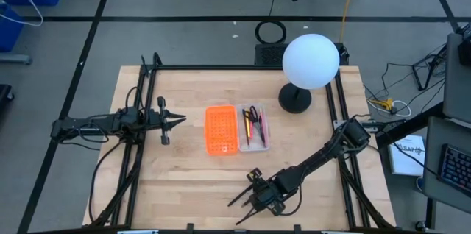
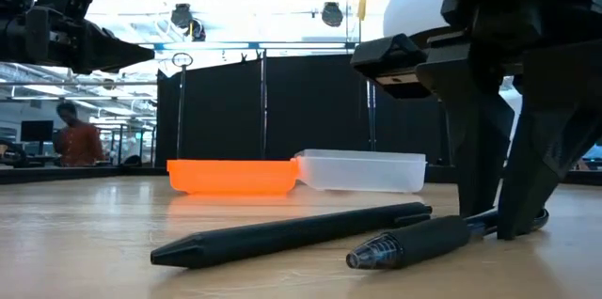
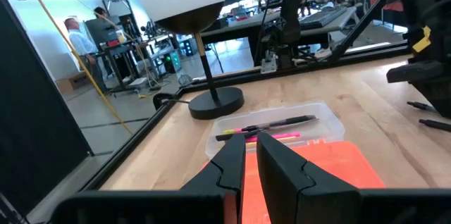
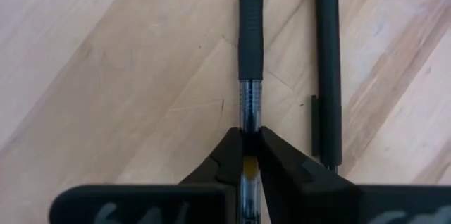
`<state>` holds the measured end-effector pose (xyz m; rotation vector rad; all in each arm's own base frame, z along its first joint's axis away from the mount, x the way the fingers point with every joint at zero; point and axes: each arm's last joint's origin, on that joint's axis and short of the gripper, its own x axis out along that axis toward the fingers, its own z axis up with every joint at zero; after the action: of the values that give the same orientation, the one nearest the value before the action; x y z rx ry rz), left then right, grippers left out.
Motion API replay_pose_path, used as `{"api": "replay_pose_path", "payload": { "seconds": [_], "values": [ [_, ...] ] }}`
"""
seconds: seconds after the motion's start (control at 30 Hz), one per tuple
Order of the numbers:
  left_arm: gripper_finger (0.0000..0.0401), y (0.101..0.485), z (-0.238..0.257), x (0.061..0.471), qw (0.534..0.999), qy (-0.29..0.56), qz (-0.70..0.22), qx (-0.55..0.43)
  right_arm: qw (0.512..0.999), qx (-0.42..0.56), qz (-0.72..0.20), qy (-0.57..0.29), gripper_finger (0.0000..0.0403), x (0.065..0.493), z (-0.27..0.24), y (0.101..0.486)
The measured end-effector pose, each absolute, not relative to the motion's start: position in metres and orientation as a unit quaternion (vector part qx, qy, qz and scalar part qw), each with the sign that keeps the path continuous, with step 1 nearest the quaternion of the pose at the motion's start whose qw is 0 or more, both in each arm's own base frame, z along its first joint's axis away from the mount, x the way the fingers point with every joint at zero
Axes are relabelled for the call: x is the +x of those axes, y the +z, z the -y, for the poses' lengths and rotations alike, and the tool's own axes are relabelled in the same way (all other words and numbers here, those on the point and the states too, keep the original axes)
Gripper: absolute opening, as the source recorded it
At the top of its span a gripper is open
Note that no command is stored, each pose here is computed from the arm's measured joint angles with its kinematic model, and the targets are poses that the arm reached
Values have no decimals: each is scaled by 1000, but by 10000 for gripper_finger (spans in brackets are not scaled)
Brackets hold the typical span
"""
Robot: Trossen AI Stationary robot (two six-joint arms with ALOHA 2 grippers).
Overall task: Pick & place school supplies into a supply box
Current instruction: Put the right black pen into the orange supply box
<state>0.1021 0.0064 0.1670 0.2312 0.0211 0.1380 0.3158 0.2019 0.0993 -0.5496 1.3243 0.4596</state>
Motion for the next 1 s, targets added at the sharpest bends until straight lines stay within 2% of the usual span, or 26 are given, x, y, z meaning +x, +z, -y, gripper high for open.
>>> {"api": "replay_pose_path", "payload": {
  "seconds": [0.43,0.63,1.0],
  "values": [
    [47,167,-6,102,991,68,-10,111,783,-253,-536,186,22,308,-202,157],
    [47,167,-6,102,992,68,-10,109,777,-285,-525,199,22,305,-194,175],
    [47,167,-6,102,991,68,-10,112,812,-320,-474,115,21,306,-127,246]
  ]
}}
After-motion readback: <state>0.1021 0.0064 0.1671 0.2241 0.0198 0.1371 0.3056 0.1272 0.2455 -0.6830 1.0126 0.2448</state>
